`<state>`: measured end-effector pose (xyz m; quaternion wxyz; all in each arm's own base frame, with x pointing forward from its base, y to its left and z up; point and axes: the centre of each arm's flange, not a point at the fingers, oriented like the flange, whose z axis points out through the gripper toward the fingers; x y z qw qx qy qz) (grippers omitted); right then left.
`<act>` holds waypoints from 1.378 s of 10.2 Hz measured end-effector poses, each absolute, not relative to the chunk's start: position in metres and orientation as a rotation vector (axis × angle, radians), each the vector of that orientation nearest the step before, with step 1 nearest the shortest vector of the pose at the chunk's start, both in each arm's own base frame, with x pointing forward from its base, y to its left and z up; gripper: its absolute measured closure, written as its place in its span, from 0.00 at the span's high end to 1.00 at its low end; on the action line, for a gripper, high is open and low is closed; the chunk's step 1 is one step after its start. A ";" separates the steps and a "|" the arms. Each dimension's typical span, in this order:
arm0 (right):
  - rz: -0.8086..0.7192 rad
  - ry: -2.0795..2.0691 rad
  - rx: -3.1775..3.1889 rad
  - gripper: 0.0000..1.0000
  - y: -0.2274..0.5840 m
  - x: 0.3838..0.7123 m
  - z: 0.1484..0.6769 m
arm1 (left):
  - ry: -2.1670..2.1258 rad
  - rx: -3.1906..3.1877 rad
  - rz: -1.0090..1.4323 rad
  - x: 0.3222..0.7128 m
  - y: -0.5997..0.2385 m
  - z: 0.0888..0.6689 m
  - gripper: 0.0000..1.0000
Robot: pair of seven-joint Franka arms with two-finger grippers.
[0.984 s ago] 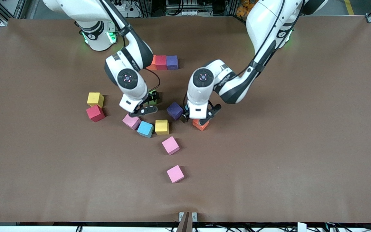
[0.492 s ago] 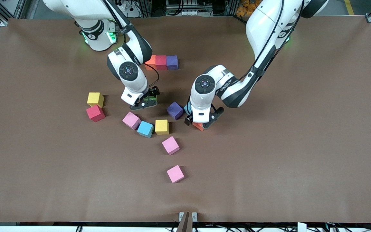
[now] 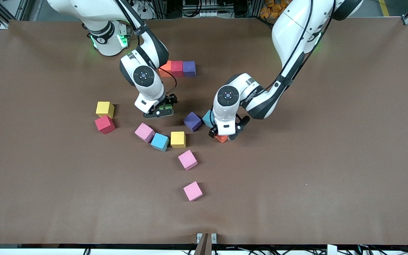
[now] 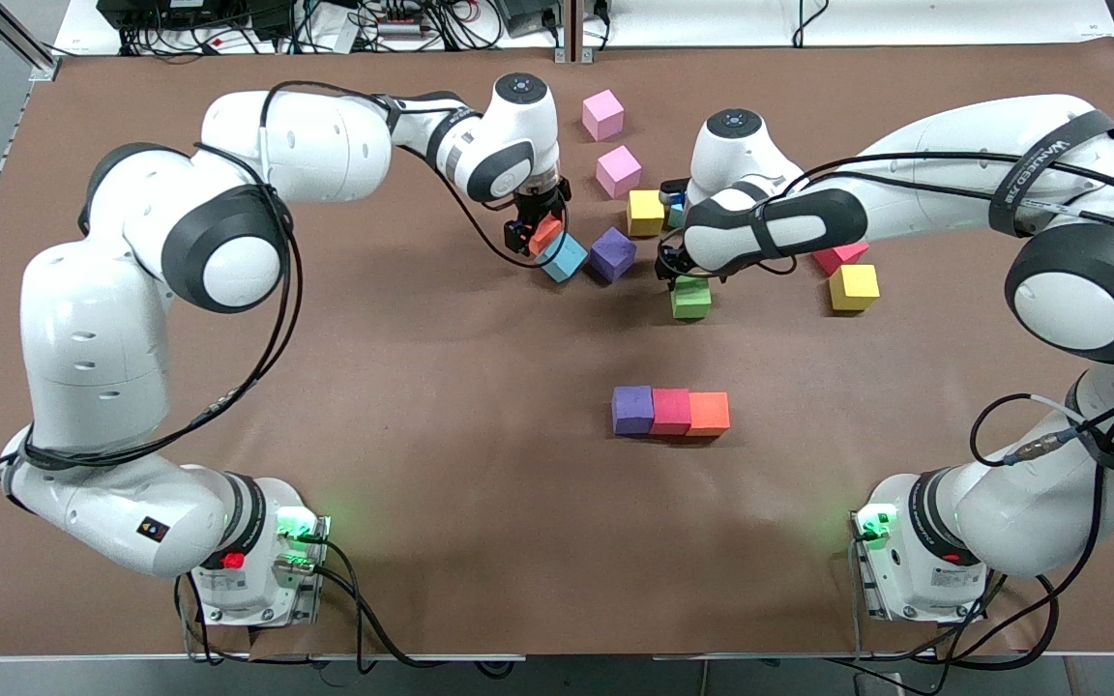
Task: Form number 2 with 11 blocks
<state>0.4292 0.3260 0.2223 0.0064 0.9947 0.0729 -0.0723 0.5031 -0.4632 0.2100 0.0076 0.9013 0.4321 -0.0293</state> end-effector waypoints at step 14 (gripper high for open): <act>-0.191 0.082 3.133 0.59 0.350 0.409 0.215 | 1.384 2.797 -0.091 0.515 -0.449 0.213 0.59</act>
